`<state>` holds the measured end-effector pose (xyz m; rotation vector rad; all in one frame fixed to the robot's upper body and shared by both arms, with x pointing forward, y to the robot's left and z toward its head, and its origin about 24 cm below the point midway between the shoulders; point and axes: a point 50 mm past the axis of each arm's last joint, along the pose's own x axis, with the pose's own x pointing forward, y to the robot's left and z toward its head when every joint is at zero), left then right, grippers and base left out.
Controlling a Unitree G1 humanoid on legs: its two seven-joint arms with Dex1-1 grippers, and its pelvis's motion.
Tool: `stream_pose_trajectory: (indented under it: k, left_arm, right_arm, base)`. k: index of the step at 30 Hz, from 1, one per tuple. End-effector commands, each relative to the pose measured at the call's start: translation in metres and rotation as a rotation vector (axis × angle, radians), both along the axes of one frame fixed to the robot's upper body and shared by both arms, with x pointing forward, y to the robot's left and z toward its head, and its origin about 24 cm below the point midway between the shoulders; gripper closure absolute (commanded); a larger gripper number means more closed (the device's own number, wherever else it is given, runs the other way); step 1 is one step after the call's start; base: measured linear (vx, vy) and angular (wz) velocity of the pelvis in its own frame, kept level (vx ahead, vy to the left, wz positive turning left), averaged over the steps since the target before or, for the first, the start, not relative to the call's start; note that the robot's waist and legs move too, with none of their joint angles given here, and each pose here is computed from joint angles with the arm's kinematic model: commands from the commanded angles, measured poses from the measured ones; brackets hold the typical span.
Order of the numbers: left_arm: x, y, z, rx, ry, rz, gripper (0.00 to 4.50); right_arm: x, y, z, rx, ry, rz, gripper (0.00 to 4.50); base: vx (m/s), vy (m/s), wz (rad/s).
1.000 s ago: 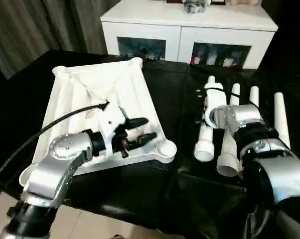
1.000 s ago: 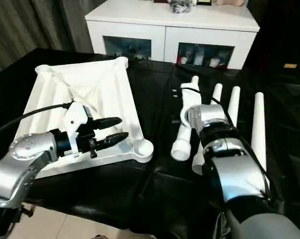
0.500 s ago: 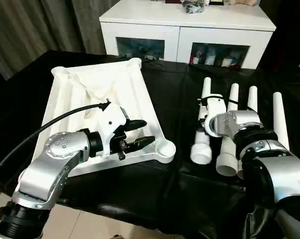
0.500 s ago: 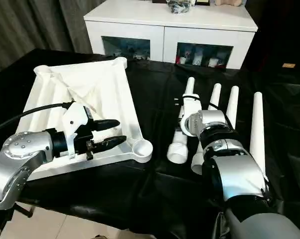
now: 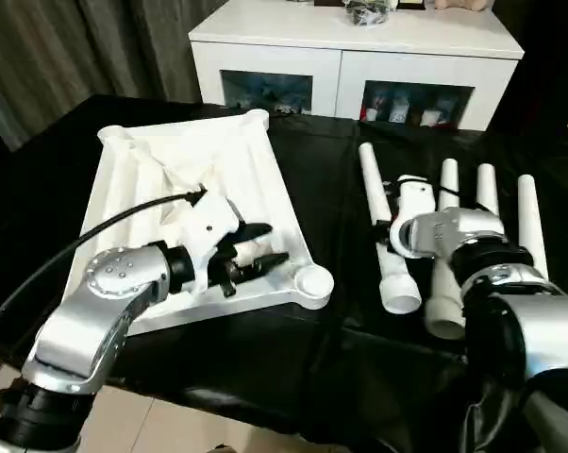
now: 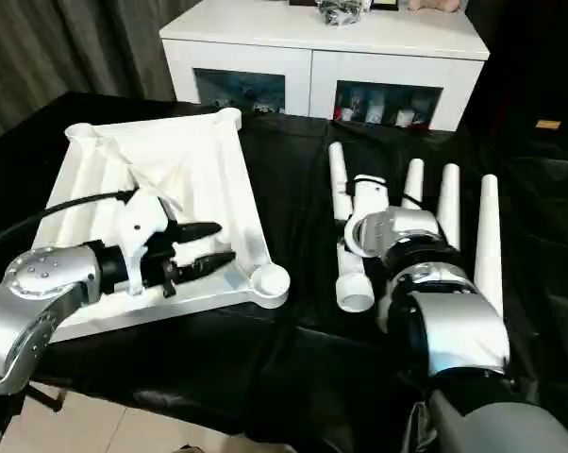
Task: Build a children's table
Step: Pick table leg
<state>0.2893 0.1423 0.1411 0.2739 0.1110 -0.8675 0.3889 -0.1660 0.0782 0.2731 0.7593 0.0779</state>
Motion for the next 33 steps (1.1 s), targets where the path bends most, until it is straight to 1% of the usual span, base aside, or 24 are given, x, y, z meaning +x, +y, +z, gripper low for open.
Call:
stream_pose_trajectory:
  k: [1, 2, 3, 4, 5, 6, 7, 8, 9, 10, 11, 12, 13, 15, 16, 18, 20, 22, 25, 27, 30, 31, 33]
  left_arm:
    - [0.009, 0.009, 0.005, -0.023, -0.004, 0.101, 1.46]
    - [0.014, 0.011, 0.009, -0.061, -0.010, 0.151, 1.20]
    - [0.015, 0.011, 0.010, -0.062, -0.010, 0.151, 1.14]
    - [0.017, 0.011, 0.013, -0.076, -0.019, 0.170, 1.11]
    - [0.021, 0.010, 0.019, -0.116, -0.034, 0.204, 1.11]
    - [0.025, 0.008, 0.025, -0.171, -0.031, 0.232, 1.06]
    - [0.025, 0.008, 0.025, -0.171, -0.031, 0.232, 0.94]
    - [0.032, 0.004, 0.035, -0.295, -0.006, 0.280, 0.79]
    - [0.035, -0.002, 0.043, -0.373, -0.006, 0.284, 0.70]
    - [0.035, -0.002, 0.043, -0.373, -0.006, 0.284, 0.68]
    - [0.038, -0.007, 0.051, -0.434, -0.006, 0.288, 0.61]
    - [0.039, -0.008, 0.054, -0.458, -0.002, 0.296, 0.61]
    - [0.043, -0.011, 0.060, -0.509, -0.008, 0.318, 0.33]
    - [0.046, -0.015, 0.070, -0.577, -0.036, 0.347, 0.24]
    - [0.048, -0.018, 0.073, -0.604, -0.023, 0.337, 0.19]
    - [0.048, -0.024, 0.076, -0.593, -0.022, 0.298, 0.03]
    - [0.048, -0.030, 0.079, -0.603, -0.015, 0.269, 0.00]
    - [0.046, -0.037, 0.084, -0.672, 0.016, 0.219, 0.00]
    - [0.042, -0.049, 0.088, -0.752, 0.088, 0.147, 0.00]
    - [0.042, -0.054, 0.088, -0.774, 0.113, 0.127, 0.00]
    - [0.041, -0.061, 0.087, -0.789, 0.141, 0.089, 0.00]
    - [0.040, -0.061, 0.087, -0.790, 0.142, 0.088, 0.00]
    - [0.039, -0.066, 0.087, -0.809, 0.170, 0.056, 0.00]
  right_arm:
    - [0.010, 0.001, 0.024, 0.088, -0.138, 0.000, 2.72]
    - [0.013, -0.001, 0.034, 0.119, -0.211, 0.010, 2.73]
    - [0.013, -0.001, 0.034, 0.119, -0.212, 0.011, 2.73]
    - [0.014, -0.001, 0.041, 0.139, -0.270, 0.031, 2.73]
    - [0.015, 0.001, 0.057, 0.198, -0.397, 0.090, 2.73]
    - [0.013, 0.003, 0.066, 0.246, -0.451, 0.136, 2.73]
    - [0.013, 0.003, 0.066, 0.246, -0.451, 0.136, 2.73]
    - [0.007, 0.004, 0.080, 0.337, -0.525, 0.214, 2.73]
    - [-0.001, 0.005, 0.089, 0.414, -0.593, 0.289, 2.73]
    - [-0.001, 0.005, 0.089, 0.414, -0.593, 0.289, 2.73]
    - [-0.009, 0.006, 0.096, 0.478, -0.654, 0.361, 2.73]
    - [-0.013, 0.006, 0.099, 0.502, -0.677, 0.393, 2.73]
    - [-0.021, 0.006, 0.101, 0.523, -0.710, 0.453, 2.74]
    - [-0.031, 0.005, 0.102, 0.556, -0.737, 0.523, 2.74]
    - [-0.036, 0.005, 0.103, 0.567, -0.748, 0.551, 2.74]
    - [-0.042, 0.005, 0.106, 0.591, -0.763, 0.596, 2.74]
    - [-0.050, 0.006, 0.107, 0.605, -0.772, 0.643, 2.74]
    - [-0.057, 0.008, 0.107, 0.595, -0.769, 0.691, 2.74]
    - [-0.066, 0.014, 0.107, 0.586, -0.762, 0.763, 2.74]
    - [-0.070, 0.019, 0.107, 0.577, -0.756, 0.800, 2.74]
    - [-0.074, 0.026, 0.104, 0.536, -0.742, 0.840, 2.74]
    - [-0.074, 0.026, 0.104, 0.535, -0.741, 0.841, 2.74]
    - [-0.074, 0.031, 0.099, 0.490, -0.722, 0.848, 2.74]
  base:
    - [0.000, 0.000, 0.00]
    - [0.000, 0.000, 0.00]
    - [0.000, 0.000, 0.00]
    - [0.000, 0.000, 0.00]
    - [0.000, 0.000, 0.00]
    - [0.000, 0.000, 0.00]
    - [0.000, 0.000, 0.00]
    - [0.000, 0.000, 0.00]
    - [0.000, 0.000, 0.00]
    - [0.000, 0.000, 0.00]
    - [0.000, 0.000, 0.00]
    - [0.000, 0.000, 0.00]
    - [0.000, 0.000, 0.00]
    - [0.000, 0.000, 0.00]
    - [0.000, 0.000, 0.00]
    - [0.000, 0.000, 0.00]
    - [0.000, 0.000, 0.00]
    - [0.000, 0.000, 0.00]
    - [0.000, 0.000, 0.00]
    - [0.000, 0.000, 0.00]
    - [0.000, 0.000, 0.00]
    - [0.000, 0.000, 0.00]
    - [0.000, 0.000, 0.00]
